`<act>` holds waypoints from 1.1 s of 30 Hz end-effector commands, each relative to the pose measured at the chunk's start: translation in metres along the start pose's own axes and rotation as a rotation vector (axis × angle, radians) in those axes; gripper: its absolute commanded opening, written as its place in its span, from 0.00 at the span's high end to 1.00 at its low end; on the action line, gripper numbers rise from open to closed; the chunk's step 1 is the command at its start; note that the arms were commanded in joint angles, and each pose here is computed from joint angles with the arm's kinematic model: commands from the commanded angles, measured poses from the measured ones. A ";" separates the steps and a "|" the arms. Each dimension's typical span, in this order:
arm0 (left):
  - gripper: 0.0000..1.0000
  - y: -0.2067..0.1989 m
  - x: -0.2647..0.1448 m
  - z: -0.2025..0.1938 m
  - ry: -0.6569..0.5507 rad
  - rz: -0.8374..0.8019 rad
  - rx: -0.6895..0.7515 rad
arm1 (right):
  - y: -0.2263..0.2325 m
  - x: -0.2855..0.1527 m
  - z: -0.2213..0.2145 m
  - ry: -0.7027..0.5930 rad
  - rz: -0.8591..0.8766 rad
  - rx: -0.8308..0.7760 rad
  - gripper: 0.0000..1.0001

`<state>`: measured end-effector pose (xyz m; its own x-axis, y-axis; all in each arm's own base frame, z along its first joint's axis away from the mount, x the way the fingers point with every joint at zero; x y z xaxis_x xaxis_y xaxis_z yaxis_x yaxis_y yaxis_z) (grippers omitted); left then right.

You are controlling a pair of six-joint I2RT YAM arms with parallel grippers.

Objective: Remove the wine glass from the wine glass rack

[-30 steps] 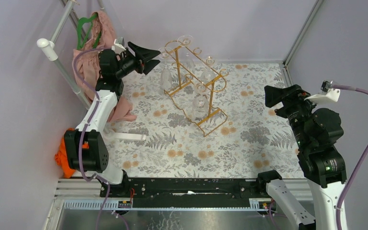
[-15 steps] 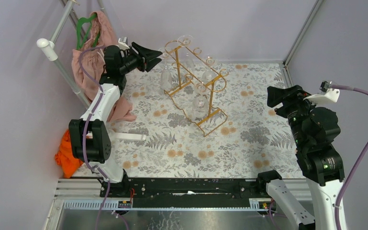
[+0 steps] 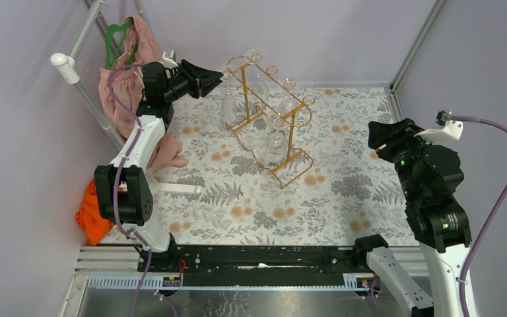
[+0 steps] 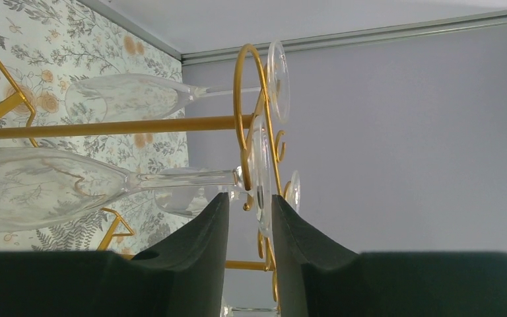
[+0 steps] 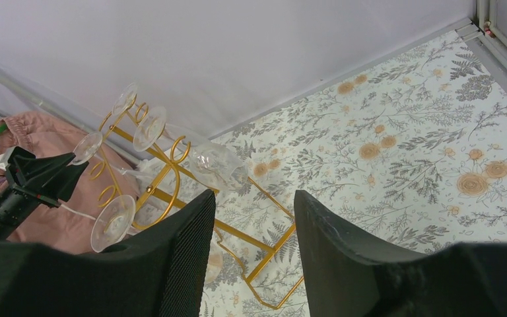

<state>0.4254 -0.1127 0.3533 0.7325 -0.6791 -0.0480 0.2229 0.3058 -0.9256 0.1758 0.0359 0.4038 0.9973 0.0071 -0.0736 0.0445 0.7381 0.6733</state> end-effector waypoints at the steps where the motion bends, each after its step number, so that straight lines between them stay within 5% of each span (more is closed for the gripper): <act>1: 0.65 -0.025 -0.007 0.003 0.000 -0.054 0.030 | 0.003 0.004 0.008 -0.048 0.003 -0.009 0.46; 26: 0.64 -0.030 -0.011 -0.003 0.008 -0.091 0.015 | -0.003 0.008 0.001 -0.028 -0.017 -0.009 0.52; 33: 0.77 -0.029 -0.008 -0.003 0.018 -0.099 0.002 | -0.004 0.007 0.002 -0.038 -0.027 -0.010 0.52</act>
<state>0.4137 -0.1142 0.3712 0.7187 -0.6952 -0.0129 0.2337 0.2590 -0.9372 0.1800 0.0366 0.3974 0.9958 0.0048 -0.0911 0.0576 0.7406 0.6695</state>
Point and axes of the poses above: each gripper's point midway between its finger pads, its own x axis out along the fingers, its own y axis along the line the jaws close on, z = x × y, the point moved 6 cm from there along -x, back along the fingers, and after that the axes turned 11 degrees about x, right-handed, at the moved point
